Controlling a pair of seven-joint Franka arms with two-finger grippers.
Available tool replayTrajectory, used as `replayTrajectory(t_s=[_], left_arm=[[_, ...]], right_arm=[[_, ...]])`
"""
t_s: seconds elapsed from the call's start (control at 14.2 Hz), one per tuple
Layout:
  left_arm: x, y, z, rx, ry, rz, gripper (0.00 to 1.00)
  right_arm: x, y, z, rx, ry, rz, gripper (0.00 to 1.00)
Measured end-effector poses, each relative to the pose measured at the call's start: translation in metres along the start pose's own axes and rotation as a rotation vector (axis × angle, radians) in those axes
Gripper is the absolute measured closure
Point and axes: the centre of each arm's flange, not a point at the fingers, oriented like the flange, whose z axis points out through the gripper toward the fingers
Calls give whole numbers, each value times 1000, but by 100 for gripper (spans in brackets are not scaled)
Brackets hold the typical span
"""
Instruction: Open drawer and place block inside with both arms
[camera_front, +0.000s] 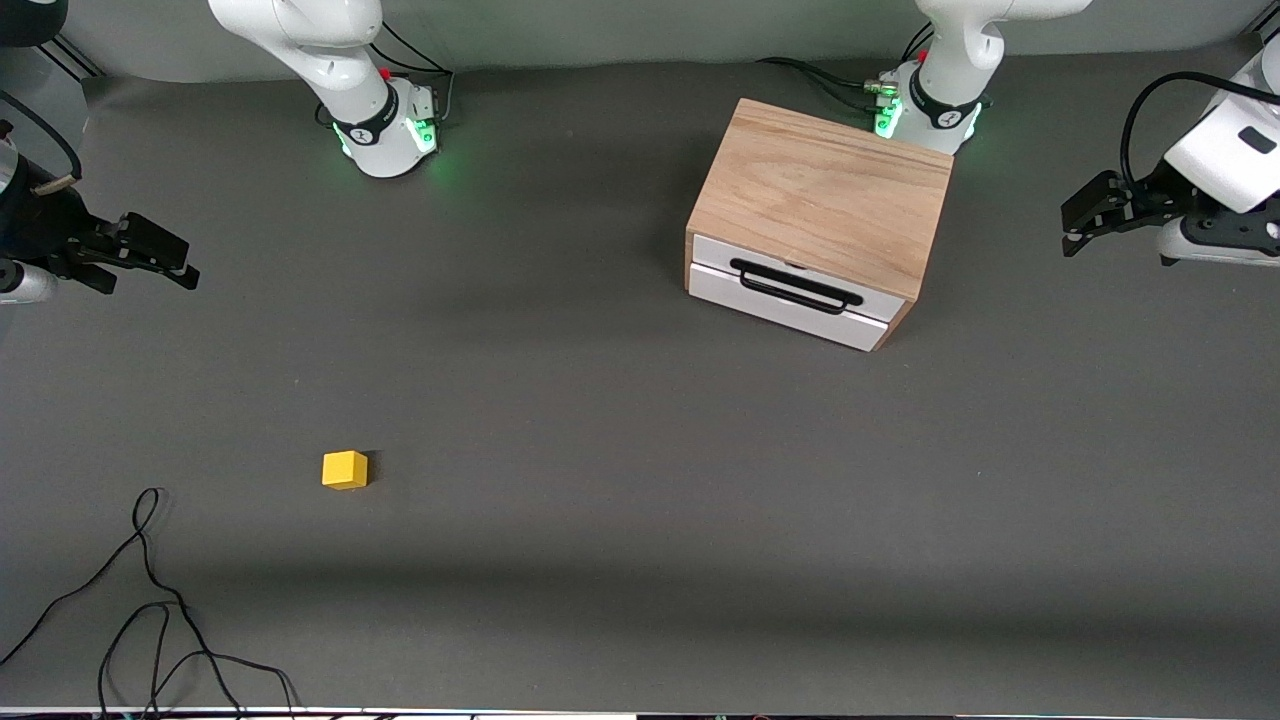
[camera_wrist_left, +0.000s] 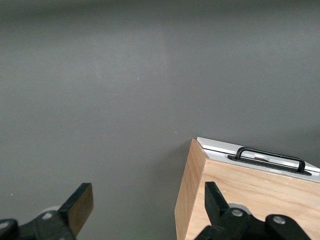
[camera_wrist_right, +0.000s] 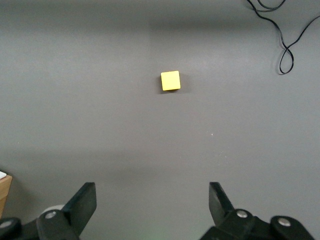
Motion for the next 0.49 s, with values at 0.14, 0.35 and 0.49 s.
replayTrajectory(t_s=[0.14,0.35,0.49], left_arm=[[0,0,0,0,2,1,0],[1,3,-1,1,7,6,0],[1,4,-1,1,8,8,0]], right_arm=[[0,0,0,0,-1,0,0],[0,0,1,0,-2,0,0],[0,0,1,0,-3,0,0]])
